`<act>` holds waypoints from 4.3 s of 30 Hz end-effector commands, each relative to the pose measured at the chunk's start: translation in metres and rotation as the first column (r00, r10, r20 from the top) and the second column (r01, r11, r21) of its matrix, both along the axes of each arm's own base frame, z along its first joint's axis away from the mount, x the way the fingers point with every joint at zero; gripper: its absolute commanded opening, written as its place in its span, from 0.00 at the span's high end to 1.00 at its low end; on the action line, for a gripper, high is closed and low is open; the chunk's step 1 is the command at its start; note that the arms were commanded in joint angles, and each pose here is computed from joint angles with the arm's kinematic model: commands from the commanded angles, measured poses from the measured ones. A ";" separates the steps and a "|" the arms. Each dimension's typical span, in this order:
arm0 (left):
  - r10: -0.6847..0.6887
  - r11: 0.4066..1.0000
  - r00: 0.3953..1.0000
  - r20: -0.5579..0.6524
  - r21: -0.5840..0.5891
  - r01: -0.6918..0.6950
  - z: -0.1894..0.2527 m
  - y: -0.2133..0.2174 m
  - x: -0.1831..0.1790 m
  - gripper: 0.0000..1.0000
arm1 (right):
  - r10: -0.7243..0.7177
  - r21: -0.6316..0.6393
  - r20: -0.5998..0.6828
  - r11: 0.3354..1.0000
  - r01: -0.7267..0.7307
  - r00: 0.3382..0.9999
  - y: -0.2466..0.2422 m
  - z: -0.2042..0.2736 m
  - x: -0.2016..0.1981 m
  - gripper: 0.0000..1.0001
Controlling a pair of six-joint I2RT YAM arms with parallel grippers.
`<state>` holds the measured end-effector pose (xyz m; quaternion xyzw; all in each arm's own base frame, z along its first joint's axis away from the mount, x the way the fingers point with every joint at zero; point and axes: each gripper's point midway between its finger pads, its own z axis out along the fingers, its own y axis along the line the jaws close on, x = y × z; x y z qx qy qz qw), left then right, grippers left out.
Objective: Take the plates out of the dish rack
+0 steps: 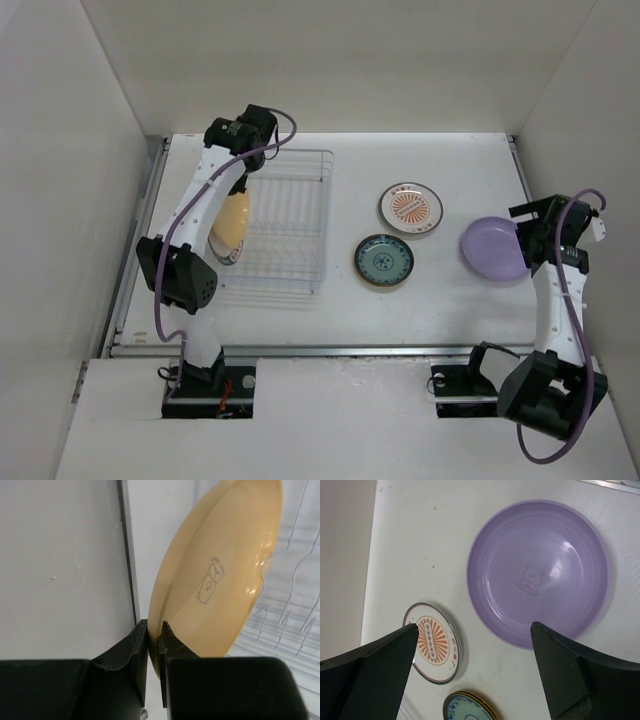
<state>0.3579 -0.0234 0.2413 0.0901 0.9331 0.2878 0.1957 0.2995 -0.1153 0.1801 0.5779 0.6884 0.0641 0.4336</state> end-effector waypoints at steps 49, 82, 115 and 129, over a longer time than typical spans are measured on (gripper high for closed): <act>-0.118 0.904 0.940 0.321 -0.357 0.235 0.087 -0.067 0.003 0.00 | 0.831 -0.074 0.107 0.554 -0.829 0.546 0.273 0.054 0.098 1.00; 0.106 0.990 0.990 -0.089 -0.084 -0.114 -0.033 0.035 -0.031 0.04 | -0.088 0.265 -0.201 0.954 0.140 0.976 0.021 -0.076 -0.026 0.84; 0.075 0.981 0.969 -0.234 -0.157 -0.113 -0.080 0.021 -0.041 0.62 | 0.076 0.097 0.045 0.992 -0.080 0.996 0.026 0.014 -0.012 0.20; 0.082 0.930 0.996 0.038 -0.363 -0.062 0.008 0.001 -0.012 1.00 | 0.277 0.000 0.146 0.960 -0.280 0.950 0.051 0.061 0.015 0.20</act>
